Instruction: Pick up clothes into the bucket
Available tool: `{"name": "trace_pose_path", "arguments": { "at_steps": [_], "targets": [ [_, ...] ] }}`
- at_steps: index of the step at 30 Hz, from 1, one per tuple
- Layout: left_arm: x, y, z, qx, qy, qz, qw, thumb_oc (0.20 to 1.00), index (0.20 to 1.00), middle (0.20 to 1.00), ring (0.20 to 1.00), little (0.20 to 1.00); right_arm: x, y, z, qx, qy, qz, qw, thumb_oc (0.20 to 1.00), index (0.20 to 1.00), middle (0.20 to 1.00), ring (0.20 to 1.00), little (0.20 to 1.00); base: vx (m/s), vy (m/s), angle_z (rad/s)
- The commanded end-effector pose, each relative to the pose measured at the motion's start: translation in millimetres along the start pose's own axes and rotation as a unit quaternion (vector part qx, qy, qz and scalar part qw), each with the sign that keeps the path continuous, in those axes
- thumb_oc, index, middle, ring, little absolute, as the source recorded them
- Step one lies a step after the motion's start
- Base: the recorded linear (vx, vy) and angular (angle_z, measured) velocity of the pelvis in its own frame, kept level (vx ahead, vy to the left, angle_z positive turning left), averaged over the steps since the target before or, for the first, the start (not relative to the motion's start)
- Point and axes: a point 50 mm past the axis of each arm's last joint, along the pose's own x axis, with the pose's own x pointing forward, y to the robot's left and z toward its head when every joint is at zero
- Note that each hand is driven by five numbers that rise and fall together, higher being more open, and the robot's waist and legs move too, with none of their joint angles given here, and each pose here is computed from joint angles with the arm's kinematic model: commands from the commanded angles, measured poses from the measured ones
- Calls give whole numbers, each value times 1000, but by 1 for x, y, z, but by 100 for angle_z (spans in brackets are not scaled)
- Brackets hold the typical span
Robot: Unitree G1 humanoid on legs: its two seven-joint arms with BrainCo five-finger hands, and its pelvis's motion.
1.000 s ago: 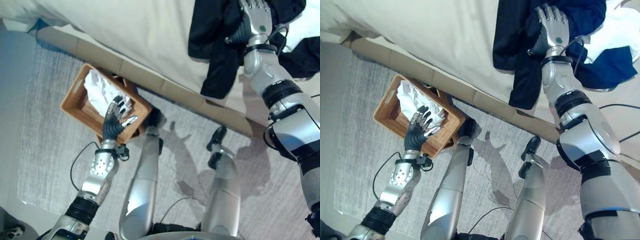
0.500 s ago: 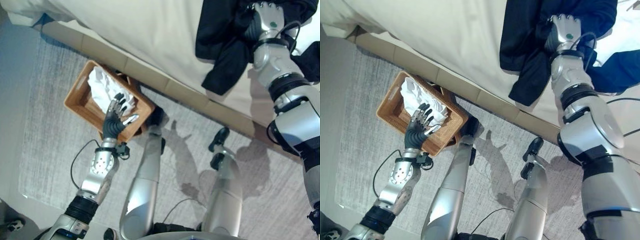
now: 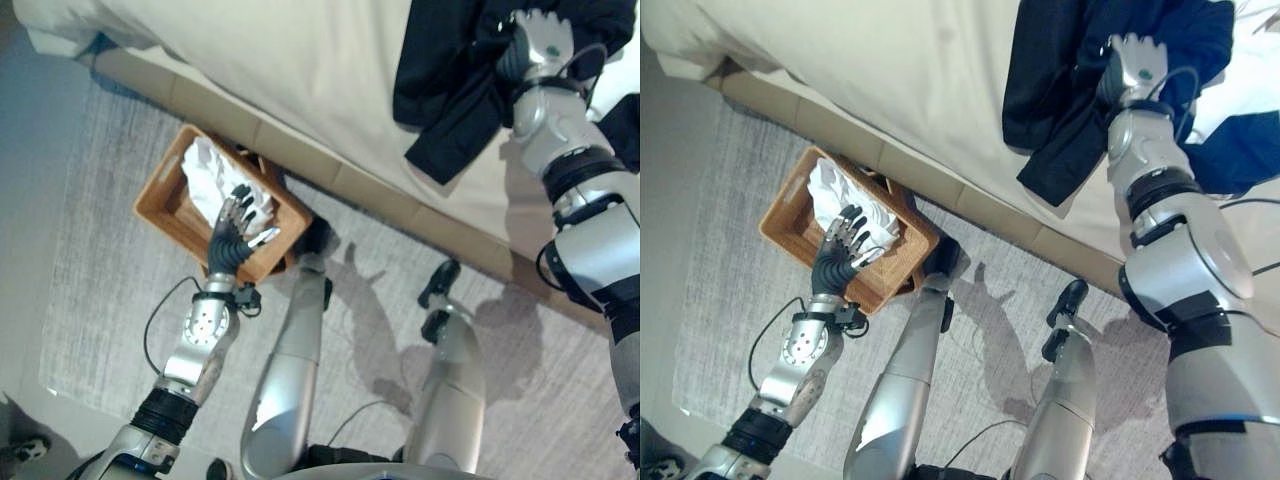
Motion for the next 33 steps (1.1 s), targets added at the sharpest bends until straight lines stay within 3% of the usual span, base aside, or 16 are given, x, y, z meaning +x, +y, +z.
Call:
{"name": "trace_pose_path", "arguments": {
  "at_steps": [1, 6, 7, 8, 11, 17, 28, 33],
  "targets": [
    [1, 0, 9, 11, -37, 8, 999, 1000, 1000, 1000, 1000, 1000, 1, -13, 4, 100, -14, -40, 994, 200, 200, 200, 200, 200, -90, -4, -13],
    [-1, 7, -3, 15, -14, 30, 999, 1000, 1000, 1000, 1000, 1000, -22, -10, 22, 277, -77, -70, 955, 200, 200, 200, 200, 200, -6, -39, -10],
    [-1, 7, -3, 15, -13, 30, 999, 1000, 1000, 1000, 1000, 1000, -22, -9, 22, 277, -77, -70, 955, 200, 200, 200, 200, 200, 63, -100, 0],
    [-3, 12, -9, 18, -2, 40, 999, 1000, 1000, 1000, 1000, 1000, -44, 0, 21, 355, -104, -68, 927, 200, 200, 200, 200, 200, 54, -76, -2],
    [-8, 21, -16, 25, 13, 51, 998, 1000, 1000, 1000, 1000, 1000, -68, 15, 9, 399, -104, -59, 909, 200, 200, 200, 200, 200, 94, -81, -4],
    [-16, 32, -21, 50, 27, 54, 997, 1000, 1000, 1000, 1000, 1000, -89, 14, -3, 446, -115, -57, 886, 200, 200, 200, 200, 200, 103, -48, -10],
    [-34, 50, -42, 136, 94, 28, 986, 1000, 1000, 1000, 1000, 1000, -92, -43, 9, 465, -240, -55, 850, 200, 200, 200, 200, 200, 118, -27, -5],
    [-32, 47, -33, 144, 81, 2, 986, 1000, 1000, 1000, 1000, 1000, -90, -65, 23, 470, -293, -31, 832, 200, 200, 200, 200, 200, 123, -11, -18]
  ]
}}
